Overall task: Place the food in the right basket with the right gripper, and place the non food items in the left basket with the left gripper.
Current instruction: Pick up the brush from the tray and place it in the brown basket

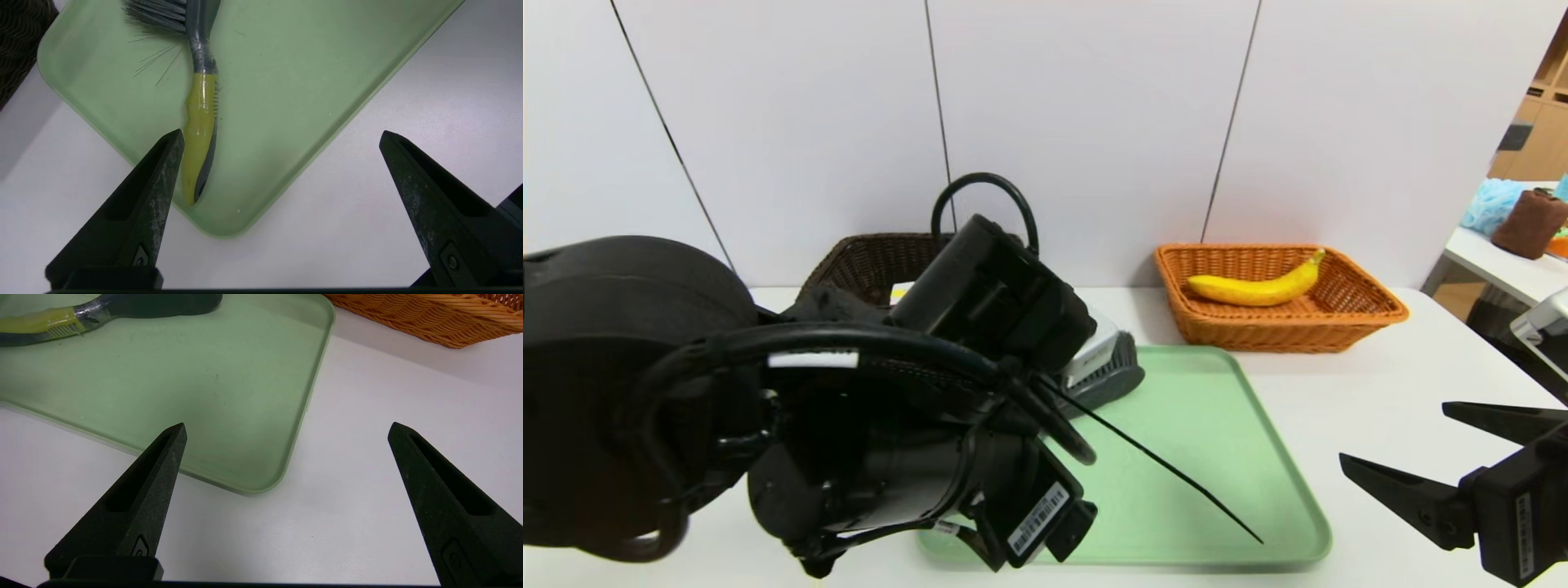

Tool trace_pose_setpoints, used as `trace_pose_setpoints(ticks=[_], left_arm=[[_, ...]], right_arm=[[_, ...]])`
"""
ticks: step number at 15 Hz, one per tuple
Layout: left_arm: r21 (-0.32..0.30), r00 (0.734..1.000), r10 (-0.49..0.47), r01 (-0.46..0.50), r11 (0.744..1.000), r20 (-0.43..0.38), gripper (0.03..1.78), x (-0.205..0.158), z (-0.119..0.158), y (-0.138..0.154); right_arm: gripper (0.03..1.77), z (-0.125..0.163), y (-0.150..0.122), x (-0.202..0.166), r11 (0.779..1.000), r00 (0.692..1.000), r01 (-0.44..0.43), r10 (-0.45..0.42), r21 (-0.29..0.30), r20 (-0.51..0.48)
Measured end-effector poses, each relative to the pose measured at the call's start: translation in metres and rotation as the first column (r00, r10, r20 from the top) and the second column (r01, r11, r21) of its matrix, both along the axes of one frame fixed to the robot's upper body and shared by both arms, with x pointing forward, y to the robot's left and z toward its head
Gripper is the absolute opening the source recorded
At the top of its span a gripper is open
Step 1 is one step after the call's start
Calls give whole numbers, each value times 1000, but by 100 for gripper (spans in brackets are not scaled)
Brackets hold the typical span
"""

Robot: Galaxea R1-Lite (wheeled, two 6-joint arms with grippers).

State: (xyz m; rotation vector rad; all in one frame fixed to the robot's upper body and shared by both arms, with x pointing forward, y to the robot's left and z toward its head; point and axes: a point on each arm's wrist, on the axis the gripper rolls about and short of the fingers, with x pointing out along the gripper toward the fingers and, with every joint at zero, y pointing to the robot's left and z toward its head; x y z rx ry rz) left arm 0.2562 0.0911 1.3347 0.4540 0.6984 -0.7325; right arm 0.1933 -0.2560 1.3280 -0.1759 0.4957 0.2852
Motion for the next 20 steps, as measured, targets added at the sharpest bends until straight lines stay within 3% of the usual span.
trace_pose_setpoints(ticks=[5,8,12,15,20], left_arm=[[13,999,32,-32,999,6,169,31,0,-15],[51,997,62,-59,997,-53,169,50,3,-16],[150,985,90,-68,986,-146,169,62,8,-15],[169,973,89,-53,984,-213,169,69,13,-16],[236,962,97,-36,971,-253,169,82,5,-22]], right_arm=[[170,-1,-1,-1,1000,1000,-3,3,-1,0],[170,0,-1,-1,1000,1000,-6,6,-5,4],[170,-1,-1,-1,1000,1000,-6,6,-6,4],[170,0,-2,-2,1000,1000,-6,6,-3,6],[170,-1,-4,-4,1000,1000,-6,6,-3,7]])
